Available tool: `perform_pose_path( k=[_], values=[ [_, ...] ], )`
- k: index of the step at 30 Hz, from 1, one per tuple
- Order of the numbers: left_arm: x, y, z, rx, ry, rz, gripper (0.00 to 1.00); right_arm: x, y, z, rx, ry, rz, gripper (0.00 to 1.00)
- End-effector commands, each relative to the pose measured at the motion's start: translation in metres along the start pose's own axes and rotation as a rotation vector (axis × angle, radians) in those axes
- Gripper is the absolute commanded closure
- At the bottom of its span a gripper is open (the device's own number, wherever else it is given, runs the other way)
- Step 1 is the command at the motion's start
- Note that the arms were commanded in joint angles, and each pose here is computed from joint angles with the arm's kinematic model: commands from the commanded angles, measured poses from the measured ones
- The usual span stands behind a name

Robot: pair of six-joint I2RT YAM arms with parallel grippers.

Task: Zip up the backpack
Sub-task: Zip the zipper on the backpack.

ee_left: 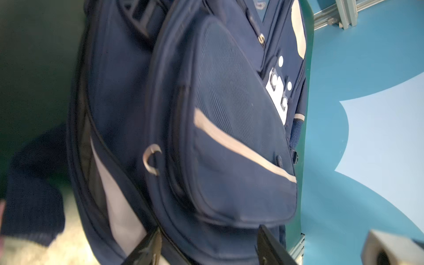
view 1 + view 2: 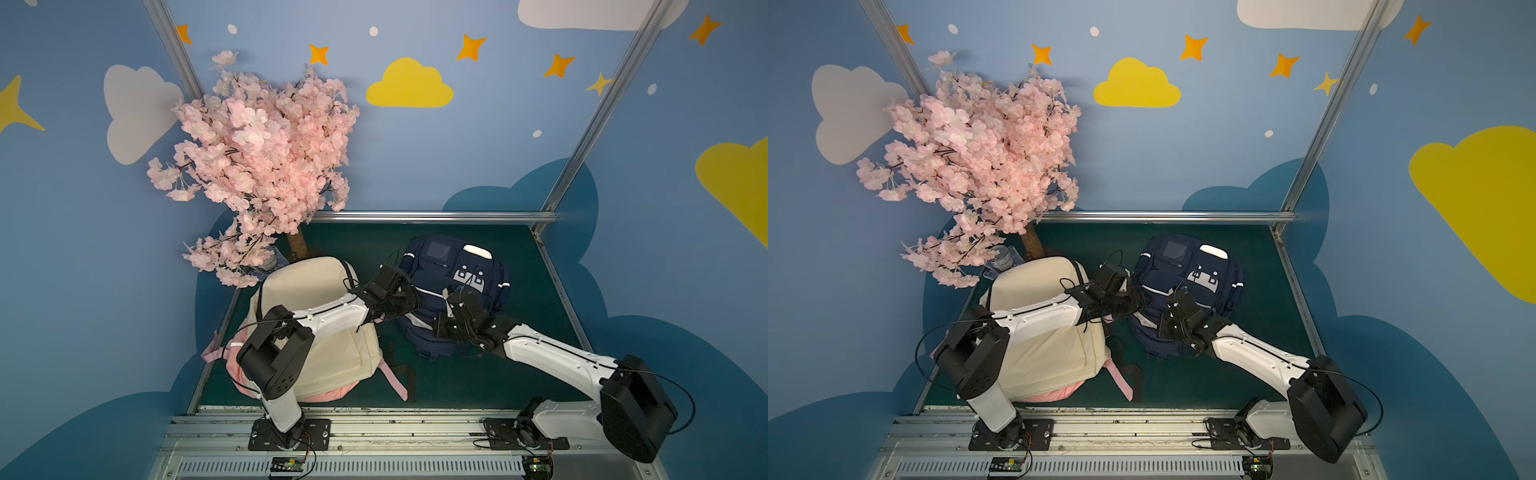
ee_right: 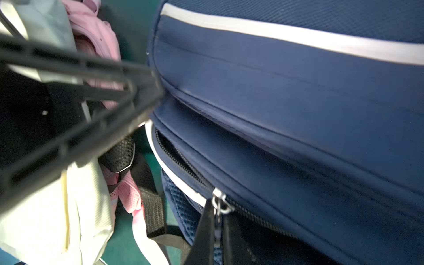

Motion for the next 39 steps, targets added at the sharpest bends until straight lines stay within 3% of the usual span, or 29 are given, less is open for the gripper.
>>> perform_pose_path(
  k=[1, 11, 18, 23, 27, 32, 36, 39],
  values=[
    [-0.008, -0.007, -0.004, -0.019, -0.003, -0.009, 0.33, 0.018, -0.003, 0.029, 0.115, -0.025, -0.054, 1.00],
    [-0.023, 0.024, 0.006, -0.006, -0.055, 0.072, 0.48, 0.011, -0.003, 0.043, 0.134, -0.069, -0.052, 1.00],
    [-0.003, 0.026, 0.014, 0.024, -0.064, 0.036, 0.83, 0.003, -0.012, 0.034, 0.089, -0.085, -0.050, 1.00],
    [0.014, 0.014, 0.018, 0.049, -0.051, -0.005, 0.97, -0.010, -0.021, 0.002, -0.073, -0.064, -0.081, 1.00],
    [0.027, 0.000, 0.023, 0.064, -0.051, -0.047, 0.97, -0.020, -0.034, -0.031, -0.183, -0.040, -0.123, 1.00],
    [0.041, -0.010, 0.031, 0.072, -0.072, -0.081, 0.97, -0.024, -0.048, -0.063, -0.206, 0.041, -0.138, 1.00],
    [0.046, -0.010, 0.028, 0.064, -0.066, -0.081, 0.97, -0.022, -0.051, -0.068, -0.176, 0.064, -0.148, 1.00],
    [0.038, -0.005, 0.015, 0.066, -0.027, -0.059, 0.88, -0.016, -0.050, -0.056, -0.081, 0.039, -0.157, 1.00]
  ],
)
Point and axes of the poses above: each gripper's point midway between its finger pads, its own y axis out along the fingers, its own z axis along the line the jaws close on, x = y × z, the point moved 9 cm from there along -y, back along the fingers, and after that the axes turned 1 degree about -y, right-handed, at the moved point
